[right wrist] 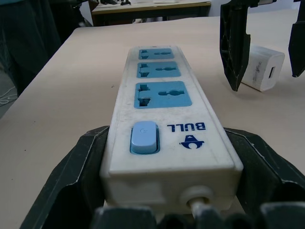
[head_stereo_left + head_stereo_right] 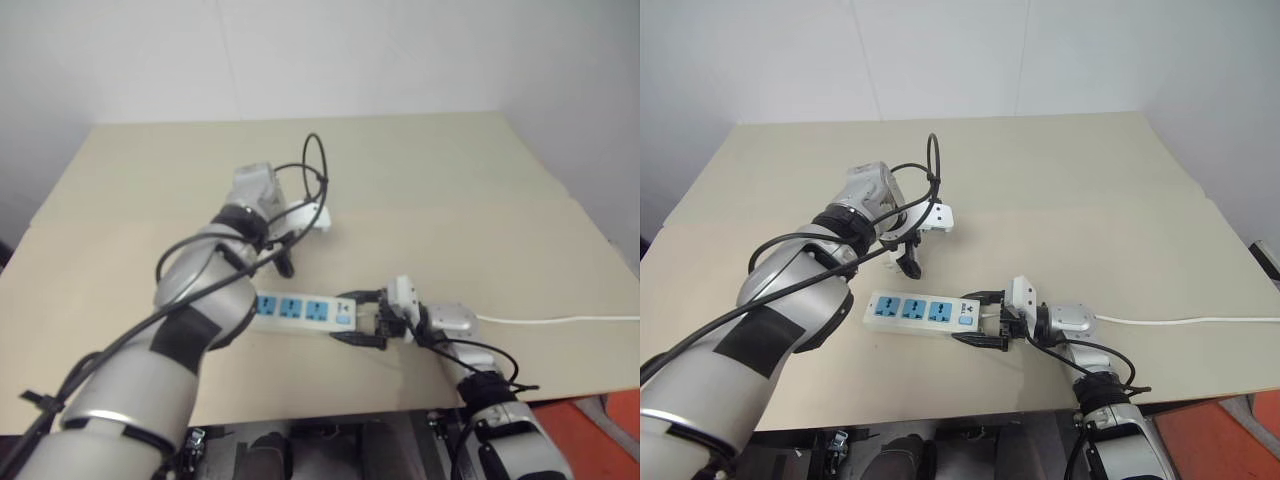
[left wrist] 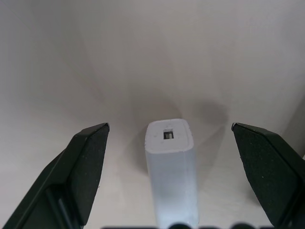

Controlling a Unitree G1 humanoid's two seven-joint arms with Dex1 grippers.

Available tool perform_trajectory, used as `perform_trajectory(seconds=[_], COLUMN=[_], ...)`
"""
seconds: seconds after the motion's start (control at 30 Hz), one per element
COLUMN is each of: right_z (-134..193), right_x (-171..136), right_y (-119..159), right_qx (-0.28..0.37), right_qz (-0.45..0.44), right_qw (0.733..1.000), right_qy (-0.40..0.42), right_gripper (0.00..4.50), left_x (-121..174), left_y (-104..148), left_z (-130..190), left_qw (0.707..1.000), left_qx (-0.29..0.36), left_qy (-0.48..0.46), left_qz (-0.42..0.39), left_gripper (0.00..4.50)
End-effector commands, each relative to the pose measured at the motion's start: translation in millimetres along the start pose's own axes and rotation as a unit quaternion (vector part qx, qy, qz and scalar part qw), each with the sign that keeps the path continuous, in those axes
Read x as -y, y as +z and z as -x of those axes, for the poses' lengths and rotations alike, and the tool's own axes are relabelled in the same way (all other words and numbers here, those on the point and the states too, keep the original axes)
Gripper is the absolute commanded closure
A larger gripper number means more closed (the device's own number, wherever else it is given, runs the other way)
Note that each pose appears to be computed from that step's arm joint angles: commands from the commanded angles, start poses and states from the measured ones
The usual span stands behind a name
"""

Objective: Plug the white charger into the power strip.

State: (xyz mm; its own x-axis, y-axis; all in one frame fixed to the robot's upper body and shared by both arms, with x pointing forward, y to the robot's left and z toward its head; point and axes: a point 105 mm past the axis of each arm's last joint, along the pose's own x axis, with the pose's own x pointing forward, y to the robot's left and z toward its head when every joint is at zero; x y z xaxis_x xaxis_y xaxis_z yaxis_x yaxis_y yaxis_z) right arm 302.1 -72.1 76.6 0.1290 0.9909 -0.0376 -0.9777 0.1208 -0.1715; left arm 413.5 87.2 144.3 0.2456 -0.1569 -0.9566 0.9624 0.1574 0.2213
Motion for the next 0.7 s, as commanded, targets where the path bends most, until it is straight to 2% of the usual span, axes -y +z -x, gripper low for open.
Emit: perform_trajectory(seconds=[0.03,0.23,0.37,0.63,0.7], right_z=[-6.2,-5.9,-5.2,-2.9,-2.7], right_x=[-11.1,-9.6,-9.7,-9.8,-9.6], right_y=[-14.5,-14.8,-14.9,-15.6,-15.4], right_qx=[-0.007,-0.010,-0.012,-0.016,-0.016], right_qz=[-0.039,-0.037,-0.035,-0.037,-0.036], right_qw=[0.999,0.999,0.999,0.999,0.999], right_qy=[0.011,0.009,0.007,0.001,0.000], right_gripper=[1.09,1.09,1.09,1.09,1.09], left_x=[-3.1,-4.3,-5.1,-4.4,-5.1], left_y=[4.9,7.9,7.0,6.9,5.7], left_z=[4.6,3.3,1.7,1.3,2.5], left_qw=[1.000,1.000,1.000,1.000,1.000], left_qx=[0.006,0.014,0.012,0.006,0.004], left_qy=[0.012,0.021,0.027,0.025,0.026], left_qz=[-0.005,0.001,0.006,-0.001,-0.004], left_gripper=[0.00,0.00,0.87,3.49,3.51])
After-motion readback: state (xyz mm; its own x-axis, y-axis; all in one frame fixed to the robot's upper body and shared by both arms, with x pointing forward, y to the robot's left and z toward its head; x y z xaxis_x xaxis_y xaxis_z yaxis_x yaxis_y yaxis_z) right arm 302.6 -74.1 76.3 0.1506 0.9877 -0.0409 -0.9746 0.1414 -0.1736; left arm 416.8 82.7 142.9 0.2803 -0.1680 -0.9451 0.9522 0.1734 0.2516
